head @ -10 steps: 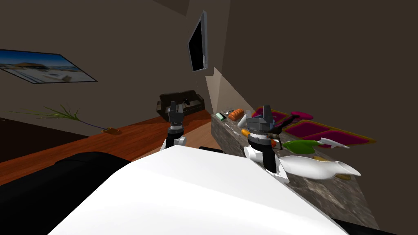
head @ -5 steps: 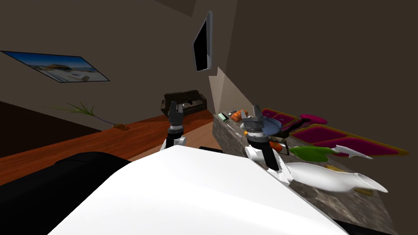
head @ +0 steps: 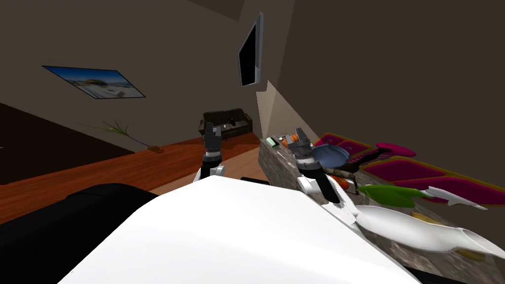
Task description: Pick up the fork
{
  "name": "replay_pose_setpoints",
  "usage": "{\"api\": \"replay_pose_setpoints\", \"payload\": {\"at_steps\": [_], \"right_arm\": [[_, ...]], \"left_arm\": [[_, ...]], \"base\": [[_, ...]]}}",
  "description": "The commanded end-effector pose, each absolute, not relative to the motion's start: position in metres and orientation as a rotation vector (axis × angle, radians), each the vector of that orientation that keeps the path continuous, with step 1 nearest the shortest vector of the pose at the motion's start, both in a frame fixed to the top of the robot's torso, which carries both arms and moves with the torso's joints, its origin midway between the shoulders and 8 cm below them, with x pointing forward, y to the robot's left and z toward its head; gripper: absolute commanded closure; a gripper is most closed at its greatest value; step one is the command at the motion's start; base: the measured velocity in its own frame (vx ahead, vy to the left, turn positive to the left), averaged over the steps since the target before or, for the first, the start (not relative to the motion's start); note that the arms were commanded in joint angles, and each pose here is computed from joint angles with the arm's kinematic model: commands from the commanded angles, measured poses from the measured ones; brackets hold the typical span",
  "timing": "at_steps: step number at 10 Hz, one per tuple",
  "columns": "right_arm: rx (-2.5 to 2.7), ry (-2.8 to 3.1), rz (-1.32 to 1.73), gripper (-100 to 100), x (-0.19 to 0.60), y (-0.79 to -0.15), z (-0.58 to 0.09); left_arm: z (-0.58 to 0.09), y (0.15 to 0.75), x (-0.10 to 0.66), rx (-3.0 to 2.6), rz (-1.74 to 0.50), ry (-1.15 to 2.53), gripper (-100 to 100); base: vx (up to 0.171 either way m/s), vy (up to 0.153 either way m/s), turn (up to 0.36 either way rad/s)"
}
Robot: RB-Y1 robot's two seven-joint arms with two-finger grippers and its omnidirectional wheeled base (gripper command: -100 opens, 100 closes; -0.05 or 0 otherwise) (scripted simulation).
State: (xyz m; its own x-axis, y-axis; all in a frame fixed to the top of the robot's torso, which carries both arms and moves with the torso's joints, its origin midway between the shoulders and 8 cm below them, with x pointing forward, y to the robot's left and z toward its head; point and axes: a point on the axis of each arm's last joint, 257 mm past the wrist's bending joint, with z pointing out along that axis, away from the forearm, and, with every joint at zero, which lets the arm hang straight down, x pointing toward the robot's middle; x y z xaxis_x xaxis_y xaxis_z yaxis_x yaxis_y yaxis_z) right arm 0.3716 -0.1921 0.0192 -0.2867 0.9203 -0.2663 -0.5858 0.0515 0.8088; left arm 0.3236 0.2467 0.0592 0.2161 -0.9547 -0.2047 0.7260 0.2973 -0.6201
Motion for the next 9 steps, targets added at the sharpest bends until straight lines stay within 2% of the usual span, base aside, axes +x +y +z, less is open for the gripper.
{"api": "replay_pose_setpoints", "payload": {"at_steps": [1, 9], "right_arm": [[0.421, 1.131, 1.547, -100, 0.376, -0.182, 0.009], [0.333, 1.432, 1.438, -100, 0.384, -0.156, -0.040]], "left_arm": [[0.059, 0.247, 0.324, -0.439, -1.217, 0.621, 0], [0.059, 0.247, 0.324, -0.439, -1.217, 0.621, 0]], "base": [[0.005, 0.006, 0.158], [0.008, 0.003, 0.111]]}}
